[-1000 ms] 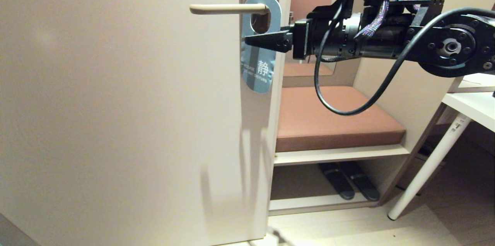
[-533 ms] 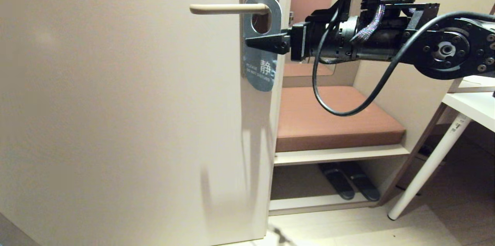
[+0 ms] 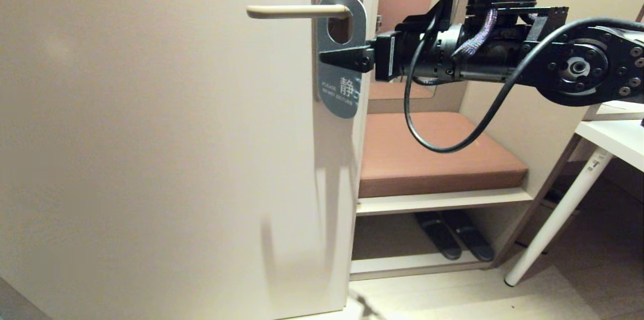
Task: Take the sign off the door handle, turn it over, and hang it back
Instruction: Take down the sign
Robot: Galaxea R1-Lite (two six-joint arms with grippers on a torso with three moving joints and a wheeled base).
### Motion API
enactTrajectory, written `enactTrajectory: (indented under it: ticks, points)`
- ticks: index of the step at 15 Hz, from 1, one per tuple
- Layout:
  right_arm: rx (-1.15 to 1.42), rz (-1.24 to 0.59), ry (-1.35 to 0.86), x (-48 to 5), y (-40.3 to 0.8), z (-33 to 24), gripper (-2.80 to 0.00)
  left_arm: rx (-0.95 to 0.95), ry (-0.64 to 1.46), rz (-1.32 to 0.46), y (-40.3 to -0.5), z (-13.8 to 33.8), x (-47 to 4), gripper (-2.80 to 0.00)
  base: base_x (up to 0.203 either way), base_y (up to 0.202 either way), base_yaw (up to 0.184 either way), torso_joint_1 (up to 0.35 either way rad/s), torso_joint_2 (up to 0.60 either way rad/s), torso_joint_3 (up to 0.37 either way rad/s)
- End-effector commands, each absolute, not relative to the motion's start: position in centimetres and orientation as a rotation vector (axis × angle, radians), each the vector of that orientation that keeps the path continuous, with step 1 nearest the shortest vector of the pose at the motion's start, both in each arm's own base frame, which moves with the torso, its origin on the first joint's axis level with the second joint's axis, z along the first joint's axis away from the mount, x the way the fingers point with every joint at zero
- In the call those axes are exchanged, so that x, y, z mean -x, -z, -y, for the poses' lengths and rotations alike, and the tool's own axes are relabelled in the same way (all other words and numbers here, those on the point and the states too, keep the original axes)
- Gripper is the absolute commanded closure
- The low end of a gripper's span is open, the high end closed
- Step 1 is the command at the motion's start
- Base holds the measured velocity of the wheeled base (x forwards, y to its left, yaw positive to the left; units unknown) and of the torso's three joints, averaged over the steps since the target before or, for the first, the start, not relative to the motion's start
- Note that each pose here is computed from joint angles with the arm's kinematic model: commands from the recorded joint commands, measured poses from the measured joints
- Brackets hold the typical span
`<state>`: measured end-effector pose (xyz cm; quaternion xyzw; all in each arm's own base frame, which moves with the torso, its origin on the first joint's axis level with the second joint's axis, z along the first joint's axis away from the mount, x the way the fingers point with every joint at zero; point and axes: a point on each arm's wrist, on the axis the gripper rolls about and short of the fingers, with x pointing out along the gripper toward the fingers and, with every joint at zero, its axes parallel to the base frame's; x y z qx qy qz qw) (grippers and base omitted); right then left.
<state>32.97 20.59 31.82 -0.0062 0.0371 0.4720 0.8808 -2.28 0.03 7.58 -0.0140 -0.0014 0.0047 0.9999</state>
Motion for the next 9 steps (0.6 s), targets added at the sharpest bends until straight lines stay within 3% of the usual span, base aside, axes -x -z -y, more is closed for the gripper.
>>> enactTrajectory:
  ticks: [1,3,4,9]
  points:
    - [0.013,-0.073,-0.992,-32.81,-31.92,-20.74,-2.80,0.029,-0.011,0.003,-7.58,-0.03,2.28,0.00,0.000,0.000,0.000,0.000,0.00,0.000]
    - [0.014,-0.072,-0.993,-32.81,-31.92,-20.75,-2.80,0.029,-0.009,0.003,-7.58,-0.03,2.28,0.00,0.000,0.000,0.000,0.000,0.00,0.000]
    - [0.014,-0.071,-0.993,-32.80,-31.97,-20.74,0.00,0.029,-0.011,0.003,-7.58,-0.03,2.28,0.00,0.000,0.000,0.000,0.000,0.00,0.000]
    - [0.017,-0.066,-0.990,-32.76,-32.07,-20.64,0.00,0.029,-0.009,0.003,-7.58,-0.03,2.28,0.00,0.000,0.000,0.000,0.000,0.00,0.000]
